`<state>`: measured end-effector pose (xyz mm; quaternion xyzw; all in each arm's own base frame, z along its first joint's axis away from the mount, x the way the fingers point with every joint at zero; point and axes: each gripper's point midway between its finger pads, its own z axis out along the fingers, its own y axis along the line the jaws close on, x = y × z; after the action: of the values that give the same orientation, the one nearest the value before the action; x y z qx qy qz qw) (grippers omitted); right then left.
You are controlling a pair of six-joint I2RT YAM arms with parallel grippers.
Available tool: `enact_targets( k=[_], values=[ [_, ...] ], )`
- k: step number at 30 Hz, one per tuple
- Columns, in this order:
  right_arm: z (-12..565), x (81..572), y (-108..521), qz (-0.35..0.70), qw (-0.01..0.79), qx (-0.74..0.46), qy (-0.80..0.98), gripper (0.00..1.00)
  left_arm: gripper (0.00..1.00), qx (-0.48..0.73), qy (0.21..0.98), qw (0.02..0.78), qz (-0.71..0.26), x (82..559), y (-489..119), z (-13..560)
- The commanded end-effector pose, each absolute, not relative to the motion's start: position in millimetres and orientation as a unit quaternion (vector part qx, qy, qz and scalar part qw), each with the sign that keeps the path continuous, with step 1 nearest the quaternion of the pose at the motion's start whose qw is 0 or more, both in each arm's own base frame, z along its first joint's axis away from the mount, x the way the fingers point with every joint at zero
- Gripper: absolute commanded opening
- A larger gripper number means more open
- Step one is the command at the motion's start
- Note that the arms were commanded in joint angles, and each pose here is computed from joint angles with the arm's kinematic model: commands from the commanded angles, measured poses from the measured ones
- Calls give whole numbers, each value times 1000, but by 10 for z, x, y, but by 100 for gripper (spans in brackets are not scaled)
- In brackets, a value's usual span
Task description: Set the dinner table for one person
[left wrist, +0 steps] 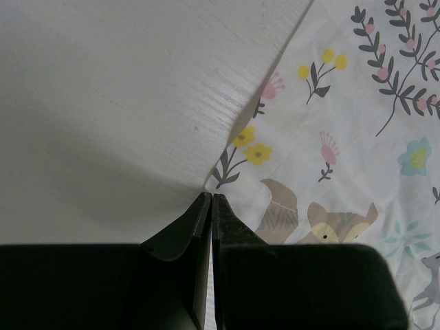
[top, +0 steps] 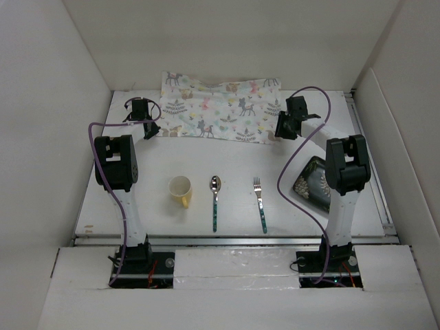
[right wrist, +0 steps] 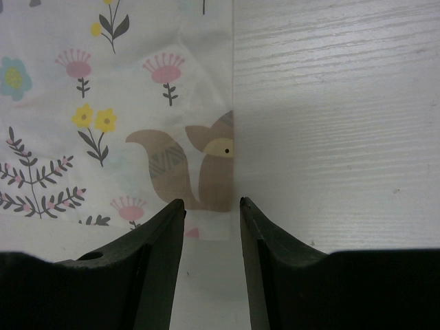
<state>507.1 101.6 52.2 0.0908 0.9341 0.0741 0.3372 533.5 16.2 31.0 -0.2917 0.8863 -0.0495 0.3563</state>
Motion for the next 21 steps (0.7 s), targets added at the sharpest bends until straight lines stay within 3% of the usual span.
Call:
enact_targets(
  k=[1, 7, 13, 17, 21],
  values=[
    [509, 4970, 1088, 74, 302, 57, 949, 44, 0, -279, 890, 357, -52, 5364, 142, 374],
    [443, 4912, 1086, 77, 264, 38, 961, 40, 0, -279, 890, 357, -50, 5327, 146, 374],
    [419, 4907, 1085, 76, 259, 38, 962, 23, 0, -283, 889, 357, -51, 5243, 143, 402],
    [427, 4876, 1094, 80, 260, 34, 962, 0, 0, -284, 887, 359, -61, 5197, 110, 450],
    [559, 4845, 1054, 104, 294, 45, 949, 0, 0, -283, 888, 359, -60, 5093, 107, 484]
  ],
)
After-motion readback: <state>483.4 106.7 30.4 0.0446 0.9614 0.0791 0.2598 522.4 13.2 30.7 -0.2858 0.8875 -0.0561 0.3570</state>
